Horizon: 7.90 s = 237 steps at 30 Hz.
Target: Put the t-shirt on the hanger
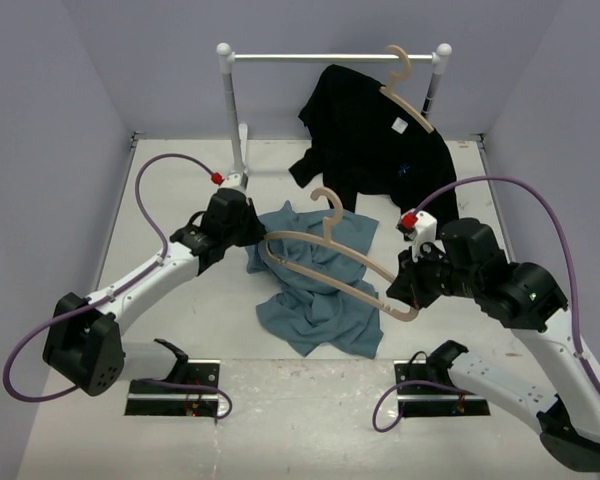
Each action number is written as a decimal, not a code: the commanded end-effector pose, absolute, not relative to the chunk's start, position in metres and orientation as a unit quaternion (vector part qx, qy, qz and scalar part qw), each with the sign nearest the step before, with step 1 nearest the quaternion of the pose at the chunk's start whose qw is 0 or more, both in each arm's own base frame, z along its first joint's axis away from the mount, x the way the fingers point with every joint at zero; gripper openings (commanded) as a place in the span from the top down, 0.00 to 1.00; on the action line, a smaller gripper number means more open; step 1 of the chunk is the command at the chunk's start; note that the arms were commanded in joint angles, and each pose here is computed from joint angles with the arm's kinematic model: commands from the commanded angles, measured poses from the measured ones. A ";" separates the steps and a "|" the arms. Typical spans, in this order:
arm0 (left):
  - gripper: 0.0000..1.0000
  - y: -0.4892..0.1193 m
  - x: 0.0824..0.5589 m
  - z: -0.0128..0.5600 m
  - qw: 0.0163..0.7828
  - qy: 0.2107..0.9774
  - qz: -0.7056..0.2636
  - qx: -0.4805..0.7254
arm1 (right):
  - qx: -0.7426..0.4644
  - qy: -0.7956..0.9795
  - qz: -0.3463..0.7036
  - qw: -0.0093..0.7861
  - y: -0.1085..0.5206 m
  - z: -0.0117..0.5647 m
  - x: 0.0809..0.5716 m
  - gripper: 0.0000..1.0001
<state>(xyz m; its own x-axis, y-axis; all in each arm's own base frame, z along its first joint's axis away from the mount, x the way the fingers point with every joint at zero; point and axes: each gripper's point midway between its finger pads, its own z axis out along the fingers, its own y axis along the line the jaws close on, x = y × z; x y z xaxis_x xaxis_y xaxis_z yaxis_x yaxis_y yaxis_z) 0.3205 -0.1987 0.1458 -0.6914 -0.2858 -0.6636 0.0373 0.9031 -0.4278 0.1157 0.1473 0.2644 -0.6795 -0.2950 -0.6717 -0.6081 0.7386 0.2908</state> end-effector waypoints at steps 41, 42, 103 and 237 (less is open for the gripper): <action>1.00 -0.246 0.239 0.369 0.468 0.806 -0.308 0.191 | -0.207 0.620 0.405 0.640 0.286 0.309 0.215 1.00; 1.00 -0.245 0.240 0.371 0.469 0.807 -0.303 0.190 | -0.205 0.616 0.406 0.643 0.284 0.307 0.215 1.00; 0.22 -0.265 0.260 0.396 0.513 0.487 -0.292 0.644 | -0.303 0.433 0.427 0.734 0.186 0.396 0.165 1.00; 1.00 -0.215 0.214 0.362 0.573 0.617 -0.277 0.464 | 0.004 0.599 0.668 0.441 0.287 0.316 0.246 0.34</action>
<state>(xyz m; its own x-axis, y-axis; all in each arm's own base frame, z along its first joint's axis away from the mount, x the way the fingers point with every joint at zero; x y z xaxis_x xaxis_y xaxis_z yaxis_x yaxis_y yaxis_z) 0.2121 -0.2089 0.3547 0.0834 0.3480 -0.9338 0.8938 0.3882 0.2245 0.2551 0.2567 0.2115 -0.6768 0.5238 -0.5172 -0.3610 0.3761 0.8533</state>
